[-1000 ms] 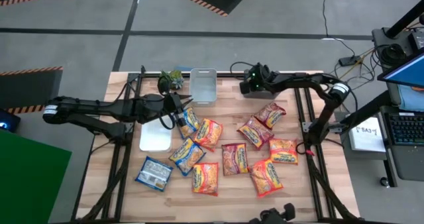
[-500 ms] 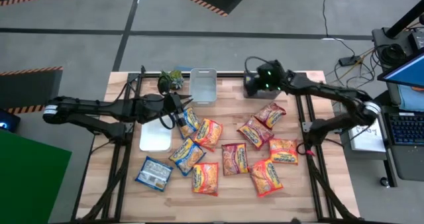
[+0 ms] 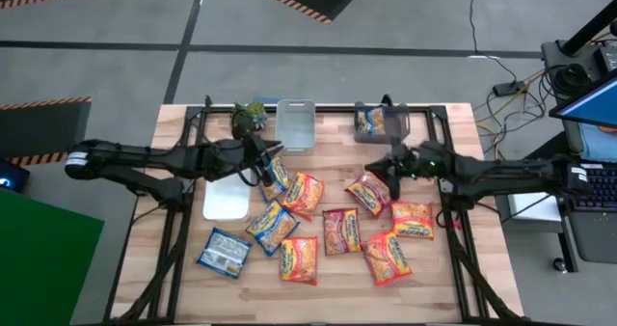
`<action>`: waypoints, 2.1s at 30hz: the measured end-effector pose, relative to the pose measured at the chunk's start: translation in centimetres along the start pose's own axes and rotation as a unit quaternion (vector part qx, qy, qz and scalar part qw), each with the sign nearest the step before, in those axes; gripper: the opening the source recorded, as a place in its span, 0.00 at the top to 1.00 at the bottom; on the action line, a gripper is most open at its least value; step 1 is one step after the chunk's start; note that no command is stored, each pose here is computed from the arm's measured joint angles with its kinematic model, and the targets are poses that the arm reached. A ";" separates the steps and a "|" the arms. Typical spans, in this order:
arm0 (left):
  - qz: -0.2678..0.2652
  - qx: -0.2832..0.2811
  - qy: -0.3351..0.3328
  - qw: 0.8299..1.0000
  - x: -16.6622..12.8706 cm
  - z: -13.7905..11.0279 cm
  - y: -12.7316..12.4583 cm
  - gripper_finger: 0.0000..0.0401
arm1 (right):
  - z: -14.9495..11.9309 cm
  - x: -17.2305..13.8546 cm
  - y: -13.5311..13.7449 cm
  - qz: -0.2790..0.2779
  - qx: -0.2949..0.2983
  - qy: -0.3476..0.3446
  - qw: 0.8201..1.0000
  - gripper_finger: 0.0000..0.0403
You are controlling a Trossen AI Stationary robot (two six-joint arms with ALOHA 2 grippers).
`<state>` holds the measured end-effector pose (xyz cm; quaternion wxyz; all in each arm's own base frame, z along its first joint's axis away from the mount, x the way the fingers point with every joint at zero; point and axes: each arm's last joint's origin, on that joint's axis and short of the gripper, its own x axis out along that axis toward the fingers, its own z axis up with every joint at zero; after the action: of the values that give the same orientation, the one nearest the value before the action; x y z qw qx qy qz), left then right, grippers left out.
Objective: Sort Maruchan noodles
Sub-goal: Put the orange noodle pack into the gray bin
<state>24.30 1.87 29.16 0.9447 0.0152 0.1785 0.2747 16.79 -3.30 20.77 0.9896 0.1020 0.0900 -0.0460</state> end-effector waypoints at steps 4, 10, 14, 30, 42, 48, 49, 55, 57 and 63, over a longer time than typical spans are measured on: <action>-0.023 -0.022 0.019 0.999 1.4 -0.7 -0.9 0.90 | -0.4 -1.5 0.7 0.022 -0.023 -0.040 0.999 0.98; -0.078 -0.037 0.042 0.995 3.2 -1.5 -2.4 0.90 | 0.4 -3.6 1.2 0.044 -0.059 -0.104 0.992 0.98; -0.081 -0.047 0.053 0.994 4.2 -1.2 -3.0 0.90 | 0.7 -5.1 1.4 0.046 -0.082 -0.136 0.986 0.98; -0.082 -0.122 0.391 0.909 7.5 -2.2 -5.8 0.90 | 0.0 -5.5 1.3 0.039 -0.093 -0.127 0.987 0.98; -0.050 -0.103 0.478 0.871 10.9 -3.0 -9.0 0.69 | -0.2 -5.4 1.2 0.037 -0.097 -0.116 0.988 0.98; 0.063 -0.092 0.428 0.897 11.4 -3.6 -8.4 0.49 | -0.4 -5.4 1.2 0.036 -0.095 -0.106 0.989 0.98; 0.073 -0.093 0.424 0.898 11.5 -3.6 -8.3 0.47 | -0.4 -5.3 1.2 0.036 -0.094 -0.103 0.990 0.98; 0.099 -0.141 0.382 0.908 12.2 -5.7 -8.3 0.39 | -0.6 -5.3 1.1 0.036 -0.088 -0.096 0.991 0.98; 0.100 -0.157 0.374 0.908 12.4 -6.6 -8.4 0.39 | -0.6 -5.3 1.1 0.036 -0.088 -0.097 0.991 0.98; 0.100 -0.180 0.360 0.910 12.8 -8.3 -8.1 0.41 | -0.6 -5.3 1.1 0.037 -0.081 -0.095 0.992 0.98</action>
<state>35.64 1.09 16.21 0.7703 -0.2376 0.4515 0.3825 11.63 -1.67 21.43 0.9997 0.0203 -0.0051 -0.0119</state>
